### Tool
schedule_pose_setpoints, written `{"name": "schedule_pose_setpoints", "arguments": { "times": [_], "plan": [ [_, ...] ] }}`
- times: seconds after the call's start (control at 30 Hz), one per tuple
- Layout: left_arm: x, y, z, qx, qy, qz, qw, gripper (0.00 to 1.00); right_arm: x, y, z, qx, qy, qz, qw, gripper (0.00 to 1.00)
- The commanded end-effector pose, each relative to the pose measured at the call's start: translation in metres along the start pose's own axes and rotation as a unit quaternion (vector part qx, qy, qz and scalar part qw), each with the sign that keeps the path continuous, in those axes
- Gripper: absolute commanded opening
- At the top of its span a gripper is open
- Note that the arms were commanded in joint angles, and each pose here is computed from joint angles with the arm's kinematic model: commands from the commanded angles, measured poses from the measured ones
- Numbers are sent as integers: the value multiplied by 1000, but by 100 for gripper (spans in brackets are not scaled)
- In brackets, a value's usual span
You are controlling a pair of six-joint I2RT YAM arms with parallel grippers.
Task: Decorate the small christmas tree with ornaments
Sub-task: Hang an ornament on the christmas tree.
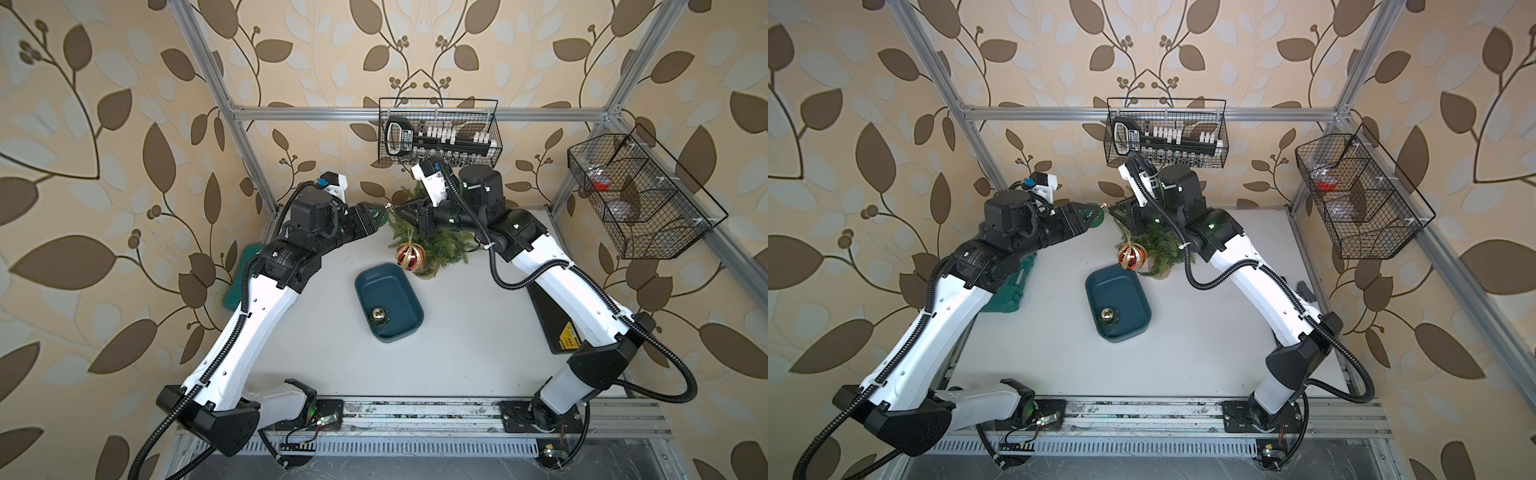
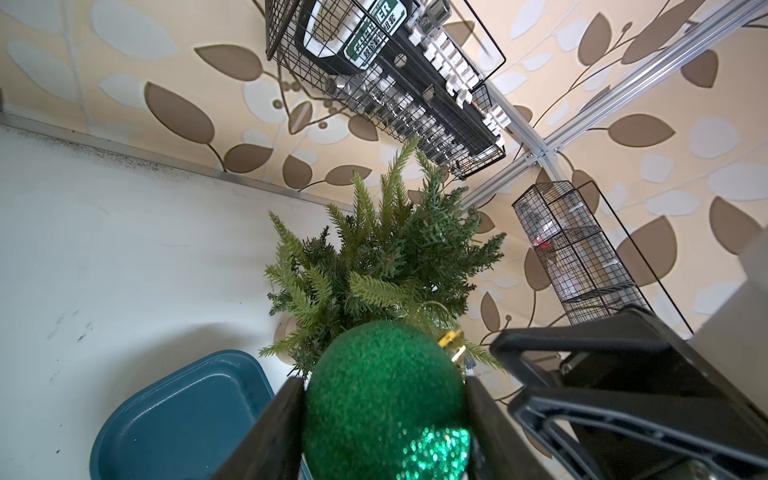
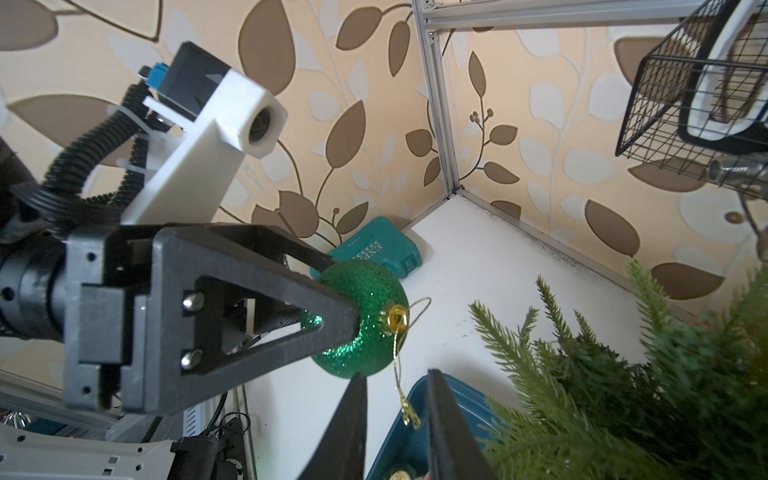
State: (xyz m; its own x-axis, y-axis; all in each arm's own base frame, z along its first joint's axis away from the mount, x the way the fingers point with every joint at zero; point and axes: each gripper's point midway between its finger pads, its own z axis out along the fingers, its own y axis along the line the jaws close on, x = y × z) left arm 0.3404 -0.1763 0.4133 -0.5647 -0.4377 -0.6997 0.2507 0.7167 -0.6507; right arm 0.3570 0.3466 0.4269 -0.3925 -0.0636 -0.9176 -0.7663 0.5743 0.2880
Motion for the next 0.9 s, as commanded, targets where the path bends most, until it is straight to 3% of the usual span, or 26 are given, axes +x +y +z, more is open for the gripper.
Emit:
{"name": "schedule_pose_setpoints", "arguments": {
  "times": [0.0,0.27,0.37,0.53,0.6,0.7,0.87],
  "plan": [
    [-9,-12,-8,29,-17,4,999,55,-5,5,5,-16,0,2,1000,25],
    [-8,-14,-5,33,-13,3,999,55,-6,5,9,-18,-1,5,1000,23],
    [-7,-14,-4,35,-11,1,999,55,-5,5,12,-19,2,5,1000,12],
    [-8,-12,-7,31,-17,2,999,55,-3,2,14,-15,6,5,1000,3],
    [-9,-11,-8,30,-19,2,999,55,-3,2,14,-15,6,6,1000,4],
    [-8,-11,-6,31,-16,2,999,55,-2,4,16,-21,8,8,1000,20],
    [-9,-11,-6,30,-17,1,999,55,1,5,17,-24,13,10,1000,16]
  ]
}}
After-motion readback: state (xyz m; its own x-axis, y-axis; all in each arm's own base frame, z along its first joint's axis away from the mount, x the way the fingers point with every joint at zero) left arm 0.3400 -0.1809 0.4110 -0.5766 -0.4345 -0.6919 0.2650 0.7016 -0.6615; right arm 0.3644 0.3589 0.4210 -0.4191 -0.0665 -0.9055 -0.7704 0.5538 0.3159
